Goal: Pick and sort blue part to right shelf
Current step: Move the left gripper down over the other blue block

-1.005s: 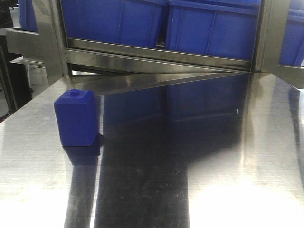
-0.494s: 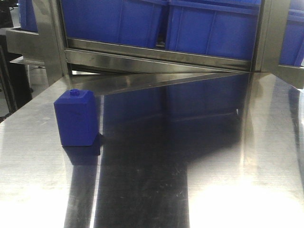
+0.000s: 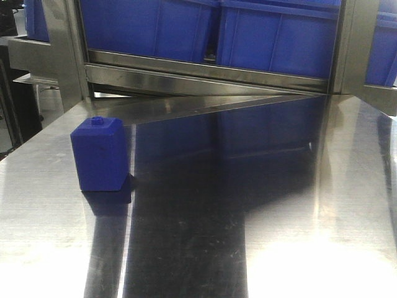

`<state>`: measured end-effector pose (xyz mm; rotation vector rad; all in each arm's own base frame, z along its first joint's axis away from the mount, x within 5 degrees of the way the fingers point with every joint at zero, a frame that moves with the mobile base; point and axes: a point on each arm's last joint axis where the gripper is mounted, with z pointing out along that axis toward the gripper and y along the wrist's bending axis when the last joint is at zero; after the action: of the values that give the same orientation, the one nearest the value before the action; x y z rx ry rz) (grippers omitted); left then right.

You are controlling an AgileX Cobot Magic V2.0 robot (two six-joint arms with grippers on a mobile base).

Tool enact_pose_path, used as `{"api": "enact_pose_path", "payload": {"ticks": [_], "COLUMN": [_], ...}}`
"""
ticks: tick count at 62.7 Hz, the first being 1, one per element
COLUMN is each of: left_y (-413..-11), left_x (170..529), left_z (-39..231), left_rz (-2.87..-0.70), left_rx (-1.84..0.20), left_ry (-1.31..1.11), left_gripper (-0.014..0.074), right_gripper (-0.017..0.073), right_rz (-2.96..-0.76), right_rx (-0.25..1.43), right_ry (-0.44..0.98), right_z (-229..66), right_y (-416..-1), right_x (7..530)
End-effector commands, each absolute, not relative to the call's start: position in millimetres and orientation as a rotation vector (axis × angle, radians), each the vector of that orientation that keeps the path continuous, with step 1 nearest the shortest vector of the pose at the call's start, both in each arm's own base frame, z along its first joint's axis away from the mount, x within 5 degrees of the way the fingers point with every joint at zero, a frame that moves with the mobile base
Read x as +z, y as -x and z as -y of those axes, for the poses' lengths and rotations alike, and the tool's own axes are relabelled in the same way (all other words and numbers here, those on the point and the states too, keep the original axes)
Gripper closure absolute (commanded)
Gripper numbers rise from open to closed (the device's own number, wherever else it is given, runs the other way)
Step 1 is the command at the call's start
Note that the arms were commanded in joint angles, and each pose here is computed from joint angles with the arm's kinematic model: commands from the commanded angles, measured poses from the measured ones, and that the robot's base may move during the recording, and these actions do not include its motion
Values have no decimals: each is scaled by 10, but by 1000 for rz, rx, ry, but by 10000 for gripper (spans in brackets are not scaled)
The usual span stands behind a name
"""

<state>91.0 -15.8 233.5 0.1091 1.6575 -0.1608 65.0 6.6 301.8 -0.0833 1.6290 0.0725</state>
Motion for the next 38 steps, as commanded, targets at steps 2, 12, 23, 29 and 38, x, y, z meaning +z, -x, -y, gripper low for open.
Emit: {"api": "enact_pose_path", "payload": {"ticks": [2, 12, 23, 29, 38], "left_y": [-1057, -1312, -1638, -1838, -2094], "left_x": [2648, 2805, 2978, 3043, 3098], "left_z": [246, 478, 725, 827, 952], "left_rz": [-1487, -1500, -1543, -1602, -1712], "left_rx": [-186, -220, -292, -342, -338], "left_ry": [-172, -344, -386, -332, -343], "left_gripper": [470, 470, 470, 470, 470], "right_gripper": [187, 187, 187, 187, 187], "right_rz": [-1511, -1511, -1511, -1511, -1511], "right_rx": [60, 60, 60, 60, 60], "right_ry": [76, 76, 76, 76, 76], "right_z": [-58, -58, -58, -58, -58], "right_y": [-638, -638, -638, -638, -638], "right_x": [3199, 3199, 3199, 3199, 3199]}}
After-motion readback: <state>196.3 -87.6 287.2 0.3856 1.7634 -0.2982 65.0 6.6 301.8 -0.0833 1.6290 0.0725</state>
